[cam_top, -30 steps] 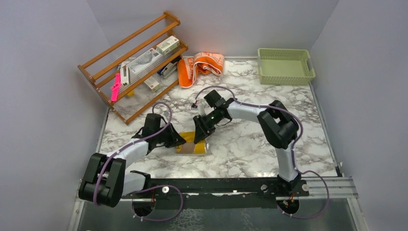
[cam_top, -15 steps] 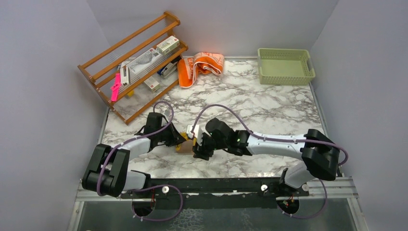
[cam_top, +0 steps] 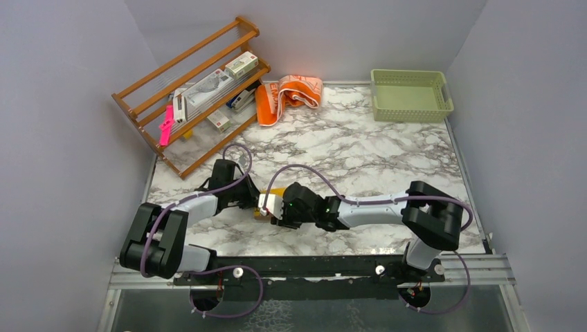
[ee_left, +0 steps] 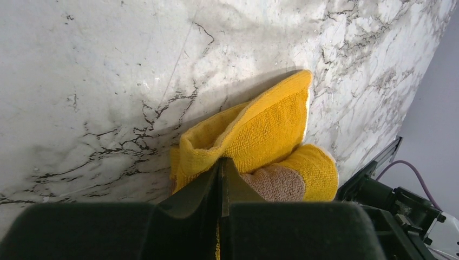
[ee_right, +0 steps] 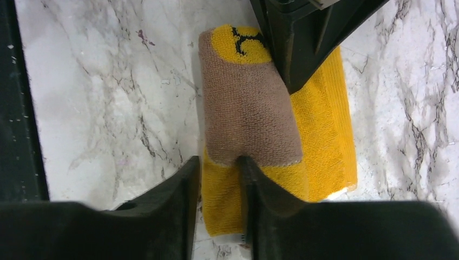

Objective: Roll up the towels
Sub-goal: Roll the towel at the center of the board.

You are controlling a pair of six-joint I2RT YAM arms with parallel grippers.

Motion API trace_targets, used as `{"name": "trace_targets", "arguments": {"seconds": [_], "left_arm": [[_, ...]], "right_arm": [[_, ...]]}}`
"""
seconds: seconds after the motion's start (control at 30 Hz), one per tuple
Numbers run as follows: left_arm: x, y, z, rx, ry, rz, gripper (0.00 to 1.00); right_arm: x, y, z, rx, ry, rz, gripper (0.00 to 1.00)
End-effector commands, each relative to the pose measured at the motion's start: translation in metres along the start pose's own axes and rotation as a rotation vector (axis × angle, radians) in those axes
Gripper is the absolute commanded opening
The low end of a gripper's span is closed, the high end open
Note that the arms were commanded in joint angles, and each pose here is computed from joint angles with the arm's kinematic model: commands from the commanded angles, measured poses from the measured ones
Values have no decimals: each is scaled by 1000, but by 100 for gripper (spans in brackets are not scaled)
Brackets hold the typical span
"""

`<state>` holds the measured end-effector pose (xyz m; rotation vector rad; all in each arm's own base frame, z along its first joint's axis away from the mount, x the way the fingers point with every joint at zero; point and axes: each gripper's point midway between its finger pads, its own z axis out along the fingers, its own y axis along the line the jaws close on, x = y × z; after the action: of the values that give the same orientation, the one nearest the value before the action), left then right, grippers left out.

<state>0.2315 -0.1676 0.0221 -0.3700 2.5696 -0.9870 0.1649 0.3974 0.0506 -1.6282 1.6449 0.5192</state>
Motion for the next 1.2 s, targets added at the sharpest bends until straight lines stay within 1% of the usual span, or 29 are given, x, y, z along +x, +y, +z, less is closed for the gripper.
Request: {"name": "trace_targets", "arguments": {"seconds": [0.0,0.1,0.2,0.33,0.47,0.53,0.6,0.7,0.77,0.83,0.9,1.17], "left_arm": [[5,21,2,-92,16,17,6],[2,20,0,-94,9,19,6],[-12,8,-8,-51,-19,20,6],[-44,-18,-36,3,-102,45,7],[-75,-42,-76,25,-208,95,14],[-80,-52,-91,40,-235,123,17],[-75,-60,-97,70,-225,140,18],[-58,-64,-95,128,-169,136,18],[-46,-61,-91,150,-136,128,17],[-36,-55,-87,157,-116,119,16],[-27,-51,-83,160,-99,102,15],[-16,-48,-64,182,-73,65,15]], "right_arm": [[4,-3,11,31,24,-6,28],[12,1,14,20,61,31,17],[15,11,17,-35,91,68,11],[11,24,17,-195,93,183,8],[1,21,9,-357,42,335,8],[-1,16,6,-413,33,408,9],[4,10,5,-465,53,476,9],[9,0,7,-541,82,588,9],[12,0,9,-624,86,694,9],[16,5,10,-749,86,810,8],[18,4,12,-824,81,896,8],[22,-11,12,-929,62,1084,7]]}}
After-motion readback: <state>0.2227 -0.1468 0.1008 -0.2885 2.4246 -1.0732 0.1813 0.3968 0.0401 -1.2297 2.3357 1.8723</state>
